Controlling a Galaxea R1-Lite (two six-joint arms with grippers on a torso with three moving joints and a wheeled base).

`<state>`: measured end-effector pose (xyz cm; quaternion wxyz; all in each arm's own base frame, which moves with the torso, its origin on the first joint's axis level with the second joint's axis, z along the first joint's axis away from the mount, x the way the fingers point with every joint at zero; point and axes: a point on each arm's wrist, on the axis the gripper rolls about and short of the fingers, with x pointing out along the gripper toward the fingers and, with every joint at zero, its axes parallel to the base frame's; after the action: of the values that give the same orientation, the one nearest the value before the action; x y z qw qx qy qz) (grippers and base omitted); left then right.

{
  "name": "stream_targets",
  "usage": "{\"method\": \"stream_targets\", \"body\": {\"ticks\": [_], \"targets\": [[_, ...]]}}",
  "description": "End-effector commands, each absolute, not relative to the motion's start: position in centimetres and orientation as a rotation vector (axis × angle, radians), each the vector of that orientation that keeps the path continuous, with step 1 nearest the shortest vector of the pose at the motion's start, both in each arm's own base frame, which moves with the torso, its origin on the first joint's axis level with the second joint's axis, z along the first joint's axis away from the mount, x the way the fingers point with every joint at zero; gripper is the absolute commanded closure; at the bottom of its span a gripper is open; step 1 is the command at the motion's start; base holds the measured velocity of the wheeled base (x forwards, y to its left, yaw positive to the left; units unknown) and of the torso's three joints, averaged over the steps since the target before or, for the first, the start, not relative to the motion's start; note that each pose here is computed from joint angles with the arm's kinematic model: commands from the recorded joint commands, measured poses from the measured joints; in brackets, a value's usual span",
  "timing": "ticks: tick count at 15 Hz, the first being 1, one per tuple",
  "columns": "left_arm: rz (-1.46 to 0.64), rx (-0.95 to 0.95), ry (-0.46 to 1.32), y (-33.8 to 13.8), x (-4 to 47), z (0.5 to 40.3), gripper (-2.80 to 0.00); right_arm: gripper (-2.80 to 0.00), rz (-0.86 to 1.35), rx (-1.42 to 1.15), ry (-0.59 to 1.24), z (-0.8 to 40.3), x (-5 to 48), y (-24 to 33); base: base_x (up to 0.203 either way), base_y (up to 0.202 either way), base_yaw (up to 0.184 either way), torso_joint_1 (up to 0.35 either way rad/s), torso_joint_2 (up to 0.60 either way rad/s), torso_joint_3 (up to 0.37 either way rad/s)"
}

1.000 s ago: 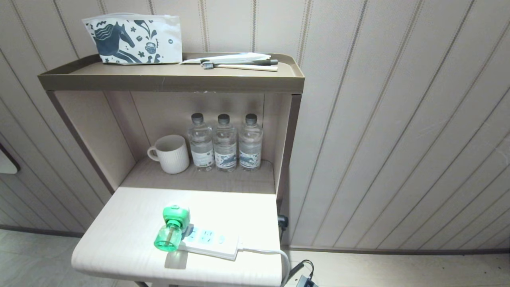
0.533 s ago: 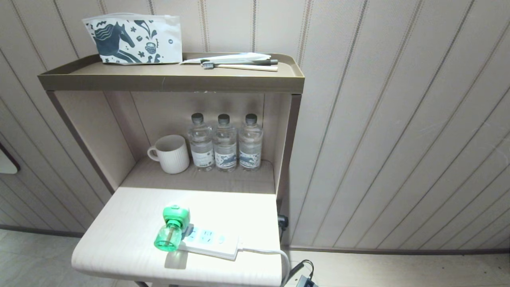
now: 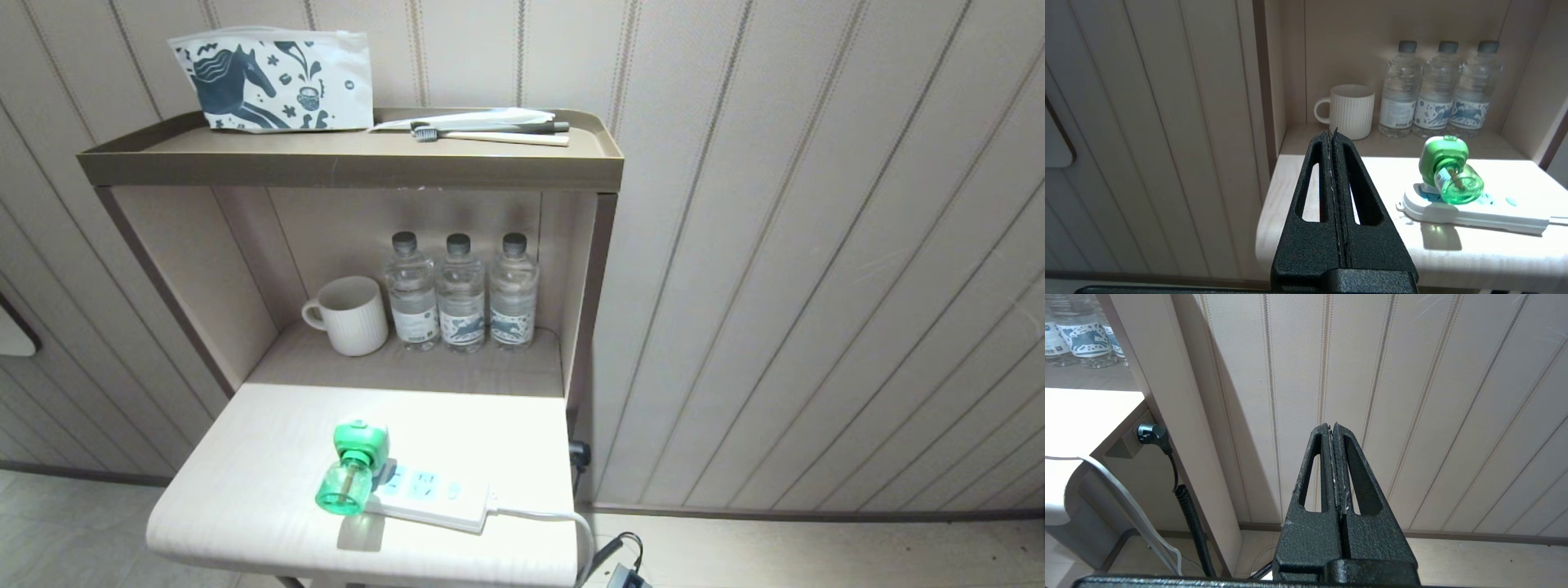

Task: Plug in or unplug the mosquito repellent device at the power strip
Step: Hold the socket with your right hand and unplug it with your left hand

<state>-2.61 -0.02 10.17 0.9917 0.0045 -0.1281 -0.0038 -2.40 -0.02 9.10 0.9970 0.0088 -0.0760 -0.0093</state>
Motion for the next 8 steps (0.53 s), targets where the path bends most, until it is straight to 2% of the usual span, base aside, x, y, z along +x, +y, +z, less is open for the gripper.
{"method": "stream_targets", "body": {"ticks": [1, 8], "targets": [[-0.008, -0.006, -0.264, -0.02, -2.64, 10.22, 0.0, 0.0, -0.019, 0.018, -0.152, 9.12, -2.39, -0.02, 0.0, 0.0, 0.0, 0.0, 0.0, 0.0], [-0.008, -0.005, -0.263, -0.02, -2.63, 10.21, 0.0, 0.0, -0.019, 0.016, -0.152, 9.12, -2.39, -0.02, 0.0, 0.0, 0.0, 0.0, 0.0, 0.0]]}}
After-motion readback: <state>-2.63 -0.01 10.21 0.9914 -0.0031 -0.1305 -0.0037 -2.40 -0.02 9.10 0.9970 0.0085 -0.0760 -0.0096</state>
